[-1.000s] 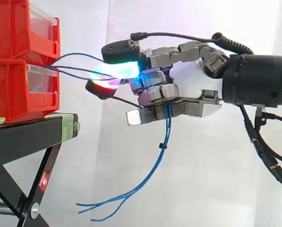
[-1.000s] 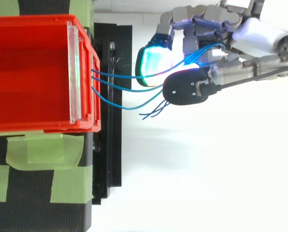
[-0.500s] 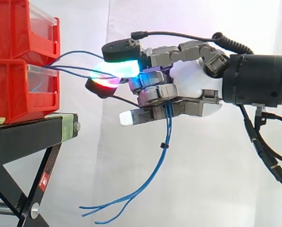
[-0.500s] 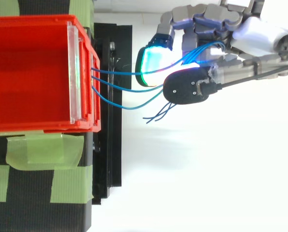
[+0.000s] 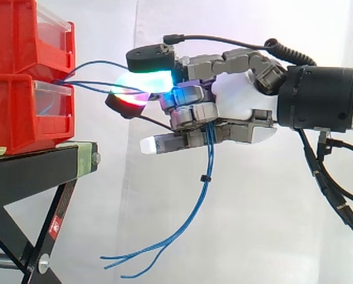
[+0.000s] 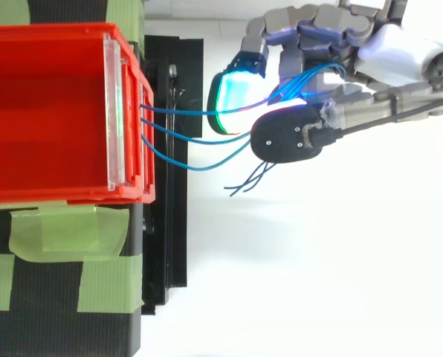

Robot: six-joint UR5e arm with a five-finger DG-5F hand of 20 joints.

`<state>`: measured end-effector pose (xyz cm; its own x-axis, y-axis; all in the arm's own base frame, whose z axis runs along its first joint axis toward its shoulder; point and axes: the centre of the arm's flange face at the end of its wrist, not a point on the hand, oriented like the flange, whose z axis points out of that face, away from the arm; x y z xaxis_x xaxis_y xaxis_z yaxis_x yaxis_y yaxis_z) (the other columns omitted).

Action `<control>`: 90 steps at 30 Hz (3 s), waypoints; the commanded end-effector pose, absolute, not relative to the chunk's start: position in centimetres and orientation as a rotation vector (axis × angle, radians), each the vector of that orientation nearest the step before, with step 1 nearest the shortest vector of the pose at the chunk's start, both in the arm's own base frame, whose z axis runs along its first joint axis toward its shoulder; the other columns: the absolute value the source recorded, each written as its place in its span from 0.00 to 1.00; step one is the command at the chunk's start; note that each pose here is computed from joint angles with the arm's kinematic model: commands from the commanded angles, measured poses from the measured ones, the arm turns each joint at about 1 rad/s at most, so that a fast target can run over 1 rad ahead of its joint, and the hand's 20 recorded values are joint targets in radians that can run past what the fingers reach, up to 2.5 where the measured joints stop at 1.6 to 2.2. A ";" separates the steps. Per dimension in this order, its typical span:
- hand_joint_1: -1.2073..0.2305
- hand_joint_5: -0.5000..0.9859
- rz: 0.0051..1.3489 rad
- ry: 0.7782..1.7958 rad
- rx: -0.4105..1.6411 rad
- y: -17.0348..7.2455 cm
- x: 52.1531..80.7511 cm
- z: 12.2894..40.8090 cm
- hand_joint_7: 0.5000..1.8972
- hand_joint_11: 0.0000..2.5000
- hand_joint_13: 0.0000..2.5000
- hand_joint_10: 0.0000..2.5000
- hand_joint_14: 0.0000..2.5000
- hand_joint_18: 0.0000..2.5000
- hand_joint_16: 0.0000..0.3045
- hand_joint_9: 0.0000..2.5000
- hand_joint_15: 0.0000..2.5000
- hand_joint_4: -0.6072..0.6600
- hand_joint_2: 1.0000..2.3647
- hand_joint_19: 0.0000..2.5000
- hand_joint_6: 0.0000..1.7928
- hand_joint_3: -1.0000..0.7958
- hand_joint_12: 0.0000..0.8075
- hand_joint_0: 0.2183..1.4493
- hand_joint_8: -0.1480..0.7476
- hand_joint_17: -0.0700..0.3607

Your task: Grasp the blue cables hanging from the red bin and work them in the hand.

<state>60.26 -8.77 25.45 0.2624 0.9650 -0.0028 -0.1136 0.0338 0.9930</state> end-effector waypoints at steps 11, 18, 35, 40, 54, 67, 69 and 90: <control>0.34 0.34 1.054 0.926 1.213 -9.1 60.4 25.6 0.49 1.00 0.20 1.00 1.00 0.20 0.14 0.07 0.76 0.50 0.01 0.12 0.42 0.86 0.57 0.91 0.64 0.39; 0.35 0.37 1.061 0.906 1.210 -9.4 60.8 26.4 0.50 1.00 0.21 1.00 1.00 0.20 0.14 0.08 0.74 0.49 0.00 0.13 0.40 0.86 0.58 0.93 0.62 0.38; 0.31 0.37 1.069 0.955 1.206 -9.6 61.4 27.4 0.51 1.00 0.24 1.00 1.00 0.39 0.15 0.09 0.74 0.56 0.12 0.24 0.38 0.70 0.62 0.64 0.65 0.40; 0.30 0.37 1.068 0.957 1.206 -9.7 61.3 27.4 0.51 1.00 0.25 1.00 1.00 0.41 0.18 0.09 0.72 0.62 0.00 0.20 0.38 0.60 0.65 0.57 0.67 0.45; 0.34 0.41 1.066 0.960 1.209 -9.7 61.3 27.4 0.59 1.00 0.25 1.00 1.00 0.41 0.13 0.11 0.74 0.63 0.01 0.33 0.31 0.30 0.62 0.50 0.67 0.37; 0.36 0.42 1.062 0.963 1.206 -9.7 61.3 27.4 0.59 1.00 0.26 1.00 1.00 0.42 0.14 0.12 0.73 0.64 0.01 0.30 0.30 0.17 0.63 0.47 0.68 0.39; 0.36 0.42 1.062 0.963 1.206 -9.7 61.3 27.4 0.59 1.00 0.27 1.00 1.00 0.43 0.14 0.13 0.73 0.64 0.01 0.29 0.30 0.14 0.63 0.46 0.68 0.39; 0.39 0.52 1.054 0.963 1.205 -9.8 61.3 27.4 0.58 1.00 0.37 1.00 1.00 0.56 0.13 0.25 0.73 0.63 0.01 0.32 0.33 0.18 0.62 0.56 0.67 0.37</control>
